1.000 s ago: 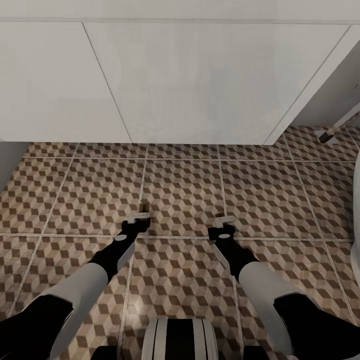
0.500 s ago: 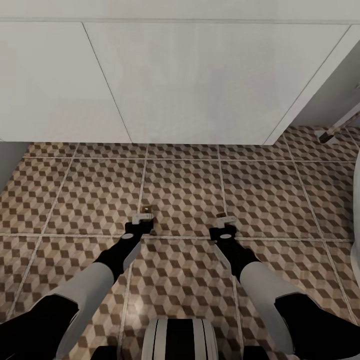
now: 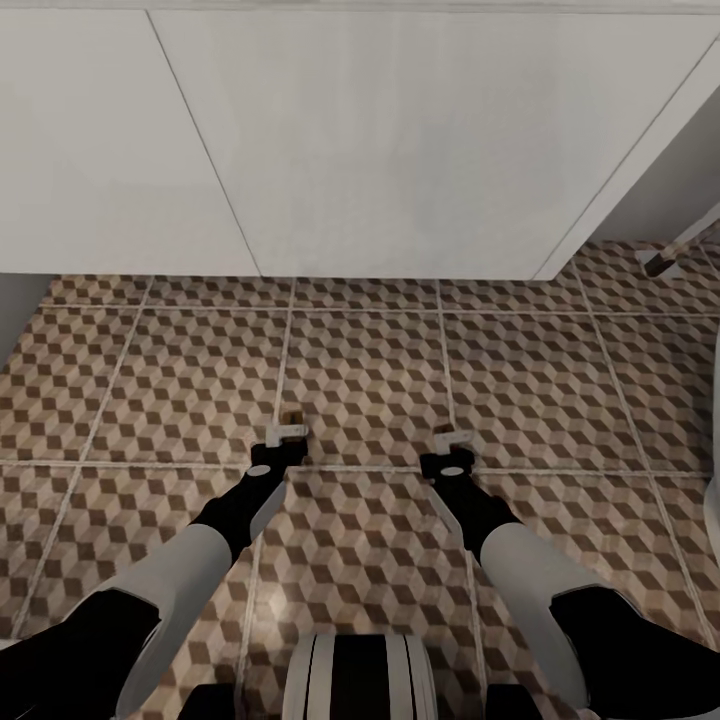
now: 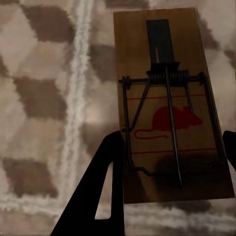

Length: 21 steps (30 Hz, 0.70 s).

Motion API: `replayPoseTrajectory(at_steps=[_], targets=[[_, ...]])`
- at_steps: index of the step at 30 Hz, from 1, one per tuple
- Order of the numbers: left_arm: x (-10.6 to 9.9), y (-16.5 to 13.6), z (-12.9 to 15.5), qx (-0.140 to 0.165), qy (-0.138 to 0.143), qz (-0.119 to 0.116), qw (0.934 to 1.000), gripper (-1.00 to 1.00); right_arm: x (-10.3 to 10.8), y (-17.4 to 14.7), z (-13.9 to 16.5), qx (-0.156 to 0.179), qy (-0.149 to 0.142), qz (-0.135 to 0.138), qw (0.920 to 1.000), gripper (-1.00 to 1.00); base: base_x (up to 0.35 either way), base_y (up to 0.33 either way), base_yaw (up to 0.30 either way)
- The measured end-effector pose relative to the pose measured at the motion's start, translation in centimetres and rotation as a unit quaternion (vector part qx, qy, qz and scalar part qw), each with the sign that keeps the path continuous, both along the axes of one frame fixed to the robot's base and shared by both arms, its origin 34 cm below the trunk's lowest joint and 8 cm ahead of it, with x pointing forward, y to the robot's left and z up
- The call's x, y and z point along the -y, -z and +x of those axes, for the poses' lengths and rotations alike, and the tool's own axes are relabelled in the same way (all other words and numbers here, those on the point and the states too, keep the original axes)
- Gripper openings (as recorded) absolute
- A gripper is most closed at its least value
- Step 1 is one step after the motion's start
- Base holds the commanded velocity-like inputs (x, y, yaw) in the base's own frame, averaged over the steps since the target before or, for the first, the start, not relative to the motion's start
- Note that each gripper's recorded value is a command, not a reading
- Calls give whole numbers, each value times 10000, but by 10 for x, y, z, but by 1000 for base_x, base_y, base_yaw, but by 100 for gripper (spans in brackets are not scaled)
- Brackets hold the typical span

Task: Take the four mousetraps from the cabinet in the bathroom and place them on the bathroom floor. Make sure all four end up on the same floor surface, and ensure that at least two of them are either under or directly next to the same bathroom sink.

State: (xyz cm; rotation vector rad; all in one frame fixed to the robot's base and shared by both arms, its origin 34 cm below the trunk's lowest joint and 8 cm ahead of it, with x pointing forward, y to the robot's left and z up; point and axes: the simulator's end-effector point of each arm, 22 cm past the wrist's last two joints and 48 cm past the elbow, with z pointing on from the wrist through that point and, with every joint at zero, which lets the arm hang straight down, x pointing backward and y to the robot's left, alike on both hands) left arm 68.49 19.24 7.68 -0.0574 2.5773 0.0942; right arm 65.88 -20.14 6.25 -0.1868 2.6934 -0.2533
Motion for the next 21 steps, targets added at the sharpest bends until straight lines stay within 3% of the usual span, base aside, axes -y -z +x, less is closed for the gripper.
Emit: replayPoseTrajectory(at_steps=[9,21], targets=[[7,22,-15,-176,21,-52,9998,-100,-3,14,-3,-115,-22,-3,9999,-100,0,0,0],[17,19,-12,-96,17,-123,9999,-100,-8,-8,29,45,-21,-3,10000,-100,0,0,0]])
